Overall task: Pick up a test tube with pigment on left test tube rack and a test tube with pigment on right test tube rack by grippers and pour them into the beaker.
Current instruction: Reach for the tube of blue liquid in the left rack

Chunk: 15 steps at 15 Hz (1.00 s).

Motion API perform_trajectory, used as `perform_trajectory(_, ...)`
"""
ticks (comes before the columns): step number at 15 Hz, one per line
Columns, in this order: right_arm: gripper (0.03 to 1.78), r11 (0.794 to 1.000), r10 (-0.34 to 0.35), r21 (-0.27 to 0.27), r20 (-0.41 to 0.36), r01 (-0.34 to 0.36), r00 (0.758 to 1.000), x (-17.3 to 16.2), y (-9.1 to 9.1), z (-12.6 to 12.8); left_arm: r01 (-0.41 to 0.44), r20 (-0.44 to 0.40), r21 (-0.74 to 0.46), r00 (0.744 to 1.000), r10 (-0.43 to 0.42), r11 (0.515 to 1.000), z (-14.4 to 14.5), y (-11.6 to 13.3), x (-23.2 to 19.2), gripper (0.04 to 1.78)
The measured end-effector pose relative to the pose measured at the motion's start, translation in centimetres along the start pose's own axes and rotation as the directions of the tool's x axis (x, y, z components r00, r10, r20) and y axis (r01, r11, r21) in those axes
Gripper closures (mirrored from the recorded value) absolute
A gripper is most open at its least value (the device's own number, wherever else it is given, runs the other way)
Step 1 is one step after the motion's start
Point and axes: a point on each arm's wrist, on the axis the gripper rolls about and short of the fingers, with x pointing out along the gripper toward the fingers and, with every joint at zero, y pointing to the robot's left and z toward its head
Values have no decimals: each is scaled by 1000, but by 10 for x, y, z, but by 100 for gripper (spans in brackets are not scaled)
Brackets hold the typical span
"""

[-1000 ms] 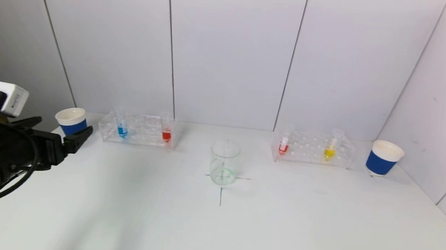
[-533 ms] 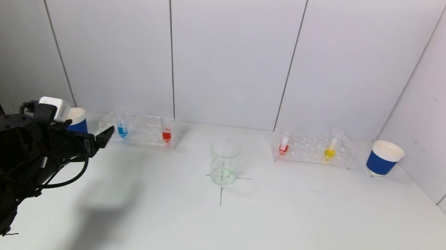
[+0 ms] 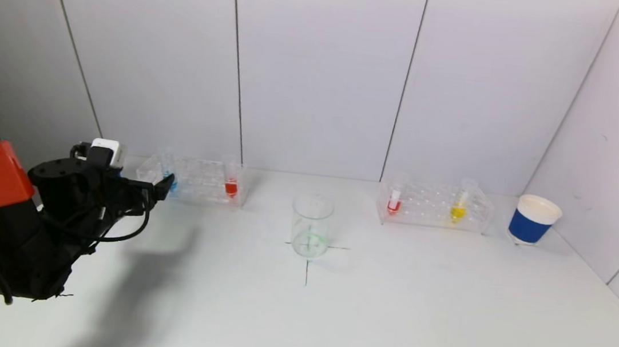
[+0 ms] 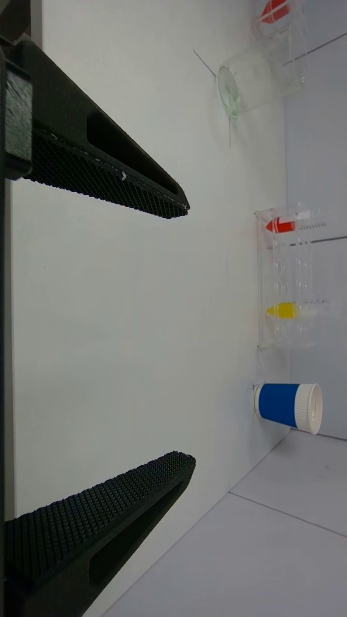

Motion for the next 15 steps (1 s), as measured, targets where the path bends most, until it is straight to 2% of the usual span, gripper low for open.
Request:
perform_trajectory(7,5,1000,0,0,0,0,1000,0,0,0,8,50,9,999,-8,1000,-2,-1,26,6)
perform_trajectory(15,5,1000,0,0,0,0,1000,0,0,0,7,64,11,998,-8,1000,-6,-2,38,6)
